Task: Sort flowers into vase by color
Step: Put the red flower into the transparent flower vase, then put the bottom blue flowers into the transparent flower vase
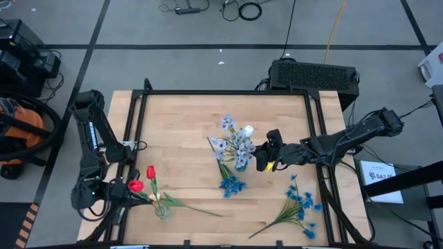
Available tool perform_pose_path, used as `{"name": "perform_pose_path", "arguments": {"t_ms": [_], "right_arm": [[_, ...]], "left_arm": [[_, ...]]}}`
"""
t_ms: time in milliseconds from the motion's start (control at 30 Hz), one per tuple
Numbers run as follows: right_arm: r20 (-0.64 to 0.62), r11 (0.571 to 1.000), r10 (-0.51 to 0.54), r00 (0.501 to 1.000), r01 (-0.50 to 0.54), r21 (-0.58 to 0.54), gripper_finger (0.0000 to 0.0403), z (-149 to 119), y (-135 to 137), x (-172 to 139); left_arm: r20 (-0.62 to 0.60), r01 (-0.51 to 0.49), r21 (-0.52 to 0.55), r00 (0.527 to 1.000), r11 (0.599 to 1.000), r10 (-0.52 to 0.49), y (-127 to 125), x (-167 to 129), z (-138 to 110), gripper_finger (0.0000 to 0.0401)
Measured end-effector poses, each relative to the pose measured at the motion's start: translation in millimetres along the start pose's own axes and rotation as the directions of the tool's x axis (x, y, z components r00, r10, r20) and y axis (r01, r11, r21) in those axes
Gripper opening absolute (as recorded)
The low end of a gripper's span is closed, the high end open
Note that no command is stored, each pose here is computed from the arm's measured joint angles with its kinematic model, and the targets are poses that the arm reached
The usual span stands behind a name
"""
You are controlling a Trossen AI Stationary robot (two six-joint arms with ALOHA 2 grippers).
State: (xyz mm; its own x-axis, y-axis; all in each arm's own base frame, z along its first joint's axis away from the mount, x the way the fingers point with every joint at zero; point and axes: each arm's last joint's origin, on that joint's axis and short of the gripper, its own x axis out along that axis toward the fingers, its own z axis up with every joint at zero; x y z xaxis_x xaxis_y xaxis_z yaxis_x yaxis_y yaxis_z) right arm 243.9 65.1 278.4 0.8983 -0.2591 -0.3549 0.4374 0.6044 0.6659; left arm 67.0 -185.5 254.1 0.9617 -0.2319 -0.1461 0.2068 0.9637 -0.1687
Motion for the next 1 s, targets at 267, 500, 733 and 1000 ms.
{"name": "perform_pose_path", "arguments": {"t_ms": [267, 500, 733, 1000], "right_arm": [[-0.008, 1.000, 0.000, 1.000, 0.000, -0.003, 0.0000, -0.5, -0.3, -0.1], [-0.047, 1.000, 0.009, 0.999, -0.008, 0.002, 0.0000, -1.8, -0.9, -0.6], [-0.189, 0.998, 0.031, 0.981, -0.020, 0.057, 0.0000, -5.3, -4.2, -5.2], [-0.410, 0.975, -0.080, 0.908, 0.158, 0.158, 0.0000, -13.8, -21.5, -16.1]], "left_arm": [[-0.009, -0.028, -0.001, 1.000, 1.000, 0.028, 4.6, 3.8, -5.4, 0.0032], [-0.041, -0.001, 0.016, 0.999, 1.000, 0.002, 5.6, 5.6, -7.4, 0.0060], [-0.055, 0.022, 0.017, 0.998, 1.000, -0.021, 5.0, 5.5, -7.9, 0.0101], [-0.066, 0.042, 0.015, 0.997, 0.999, -0.041, 4.3, 5.5, -8.2, 0.0170]]}}
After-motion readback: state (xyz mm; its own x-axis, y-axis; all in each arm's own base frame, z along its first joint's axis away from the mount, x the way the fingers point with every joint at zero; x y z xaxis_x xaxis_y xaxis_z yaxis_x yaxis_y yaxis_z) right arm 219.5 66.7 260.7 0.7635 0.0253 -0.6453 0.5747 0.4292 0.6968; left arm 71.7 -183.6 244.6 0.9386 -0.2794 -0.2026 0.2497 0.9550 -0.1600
